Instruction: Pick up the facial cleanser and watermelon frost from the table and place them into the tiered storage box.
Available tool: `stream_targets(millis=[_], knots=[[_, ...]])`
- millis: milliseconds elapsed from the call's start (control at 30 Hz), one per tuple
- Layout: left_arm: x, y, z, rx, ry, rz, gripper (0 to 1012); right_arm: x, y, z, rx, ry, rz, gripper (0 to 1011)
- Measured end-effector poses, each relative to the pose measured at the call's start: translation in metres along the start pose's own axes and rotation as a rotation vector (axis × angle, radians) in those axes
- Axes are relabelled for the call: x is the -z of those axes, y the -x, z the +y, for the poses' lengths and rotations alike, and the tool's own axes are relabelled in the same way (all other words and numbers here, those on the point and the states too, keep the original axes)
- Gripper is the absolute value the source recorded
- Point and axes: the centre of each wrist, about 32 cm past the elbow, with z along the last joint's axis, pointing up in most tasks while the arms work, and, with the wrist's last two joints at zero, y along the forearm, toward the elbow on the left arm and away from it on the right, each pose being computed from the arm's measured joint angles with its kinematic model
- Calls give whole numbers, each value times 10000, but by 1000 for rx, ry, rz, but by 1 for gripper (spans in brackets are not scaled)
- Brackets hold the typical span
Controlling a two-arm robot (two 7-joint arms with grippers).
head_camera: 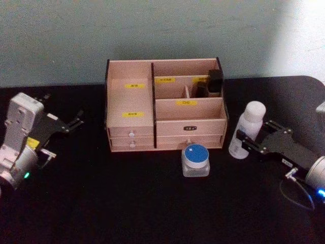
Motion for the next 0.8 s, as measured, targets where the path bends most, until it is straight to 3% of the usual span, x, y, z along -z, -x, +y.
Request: stream_targets(millis=[400,800], knots=[[0,0,0,0,0,0,1001,-162,-40,-8,-55,-53,14,593],[0,0,0,0,0,0,1001,-193,-78,171,-107,-76,1,593]])
